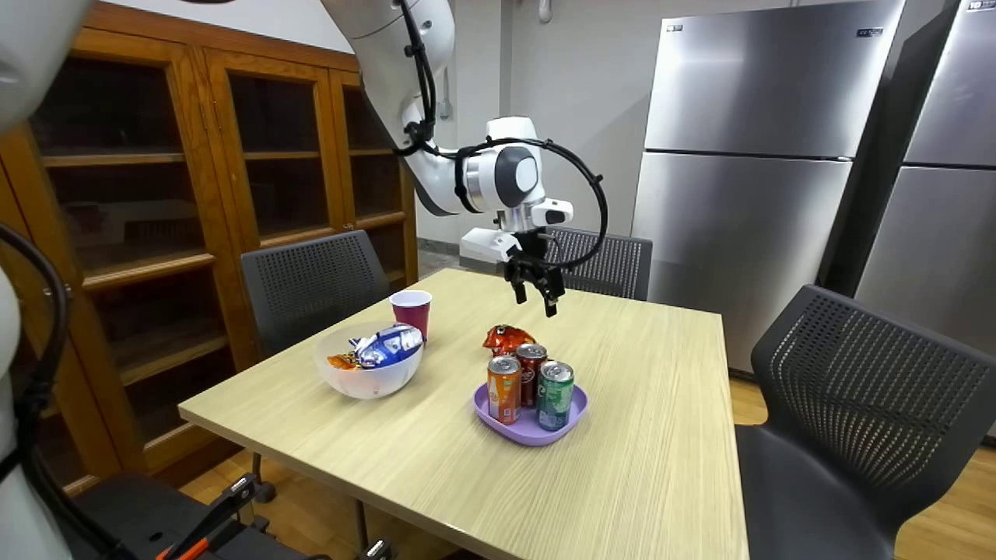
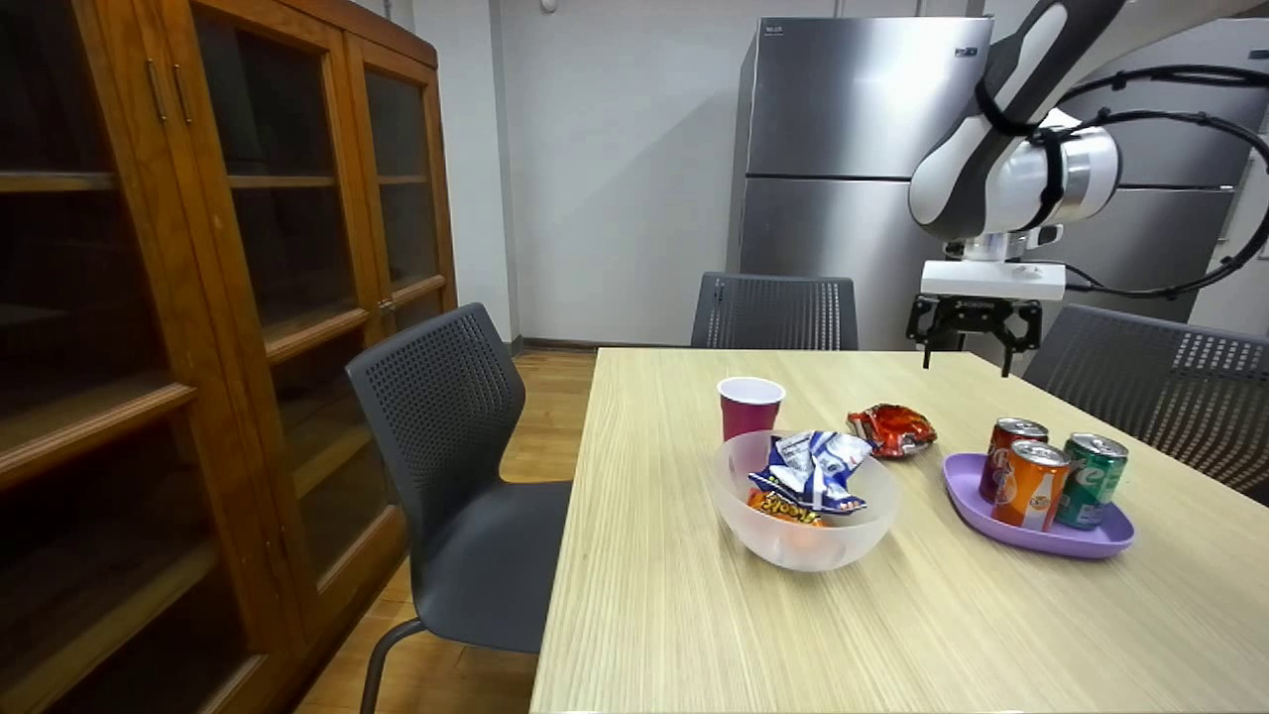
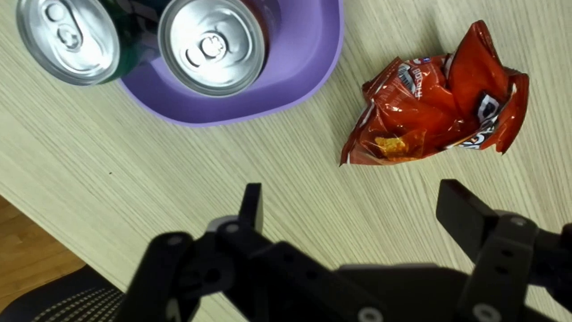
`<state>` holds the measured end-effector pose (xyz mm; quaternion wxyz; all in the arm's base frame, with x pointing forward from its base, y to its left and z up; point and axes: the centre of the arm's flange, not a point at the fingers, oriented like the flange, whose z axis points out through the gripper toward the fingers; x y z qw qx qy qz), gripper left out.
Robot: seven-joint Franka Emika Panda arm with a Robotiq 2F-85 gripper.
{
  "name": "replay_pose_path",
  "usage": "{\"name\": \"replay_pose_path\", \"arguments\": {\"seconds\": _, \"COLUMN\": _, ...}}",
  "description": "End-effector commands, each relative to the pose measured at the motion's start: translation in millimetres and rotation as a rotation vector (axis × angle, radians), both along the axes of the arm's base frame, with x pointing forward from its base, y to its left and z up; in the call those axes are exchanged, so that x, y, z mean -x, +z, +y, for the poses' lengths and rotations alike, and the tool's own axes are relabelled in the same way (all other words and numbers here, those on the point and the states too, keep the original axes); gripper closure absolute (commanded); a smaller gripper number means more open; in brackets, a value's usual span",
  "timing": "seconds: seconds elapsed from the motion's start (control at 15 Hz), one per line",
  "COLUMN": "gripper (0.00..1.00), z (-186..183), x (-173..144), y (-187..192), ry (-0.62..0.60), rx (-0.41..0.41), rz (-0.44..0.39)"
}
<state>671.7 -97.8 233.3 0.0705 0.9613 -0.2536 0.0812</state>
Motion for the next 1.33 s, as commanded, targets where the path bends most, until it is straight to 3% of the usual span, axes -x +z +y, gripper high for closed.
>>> {"name": "replay_pose_path", "arguments": {"seconds": 0.0, "gripper": 0.00, "z": 15.3, "x": -25.2, "y": -8.9, "ry": -0.046, "rx": -0.003, "rz": -0.006}}
{"name": "replay_pose_path", "arguments": {"seconds": 0.67, "gripper": 0.00, "z": 48.2, "x": -59.5, "y": -47.6, "ry": -0.253, "rx": -0.025, "rz": -0.003}}
{"name": "replay_pose_path", "arguments": {"seconds": 1.27, "gripper": 0.00, "z": 55.0, "x": -88.9, "y": -75.3, "ry": -0.336, "rx": -0.018, "rz": 0.023}}
